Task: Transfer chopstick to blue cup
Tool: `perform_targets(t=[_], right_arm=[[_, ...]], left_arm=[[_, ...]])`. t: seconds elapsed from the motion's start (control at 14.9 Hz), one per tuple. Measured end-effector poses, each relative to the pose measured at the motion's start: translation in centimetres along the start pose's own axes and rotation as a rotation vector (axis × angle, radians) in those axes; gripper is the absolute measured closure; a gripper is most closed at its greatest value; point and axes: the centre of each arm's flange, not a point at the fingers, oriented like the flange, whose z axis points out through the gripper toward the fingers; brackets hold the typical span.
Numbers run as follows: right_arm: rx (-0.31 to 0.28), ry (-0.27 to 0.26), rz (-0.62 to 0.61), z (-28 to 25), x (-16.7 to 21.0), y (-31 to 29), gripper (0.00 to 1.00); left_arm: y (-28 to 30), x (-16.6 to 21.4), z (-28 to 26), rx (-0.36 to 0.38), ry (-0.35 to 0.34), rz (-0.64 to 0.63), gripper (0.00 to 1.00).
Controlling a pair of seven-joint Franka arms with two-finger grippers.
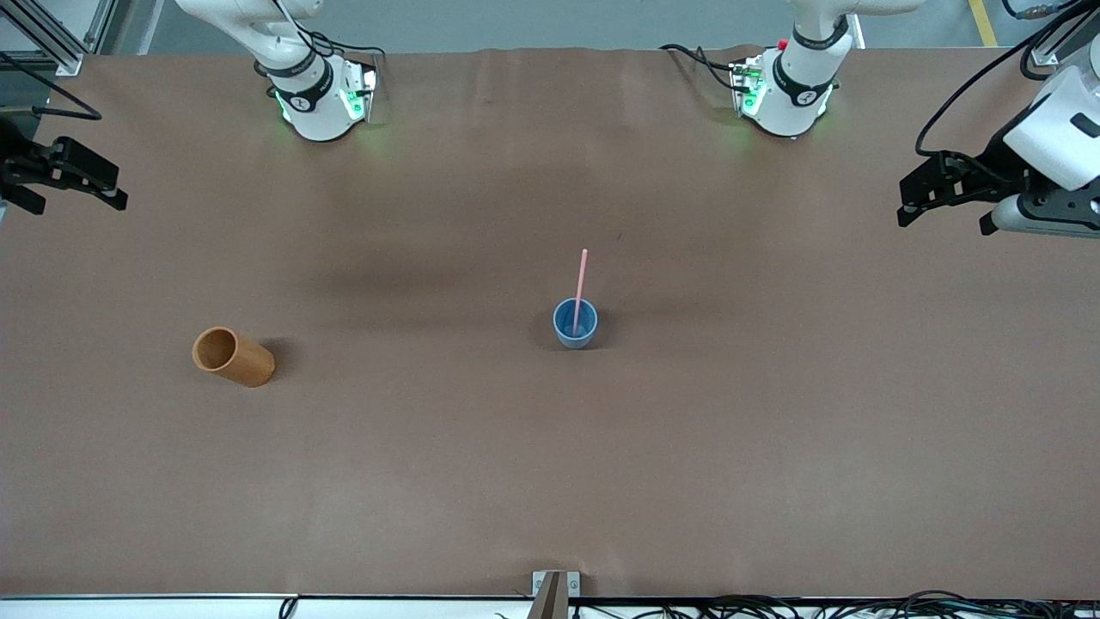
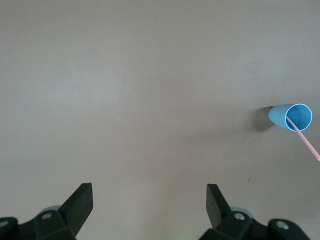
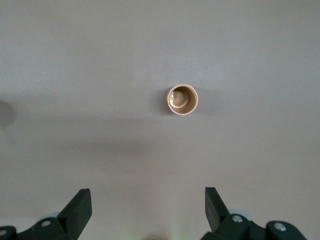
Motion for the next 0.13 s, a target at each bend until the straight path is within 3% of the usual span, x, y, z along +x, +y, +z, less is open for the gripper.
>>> perform_targets(t=[0.13], right_arm=[[-0.001,0.016,0.001,-0.14,0.17,0.07,0.0]], left_arm=[[0.0,0.0,0.0,0.0,0.0,0.0,0.0]])
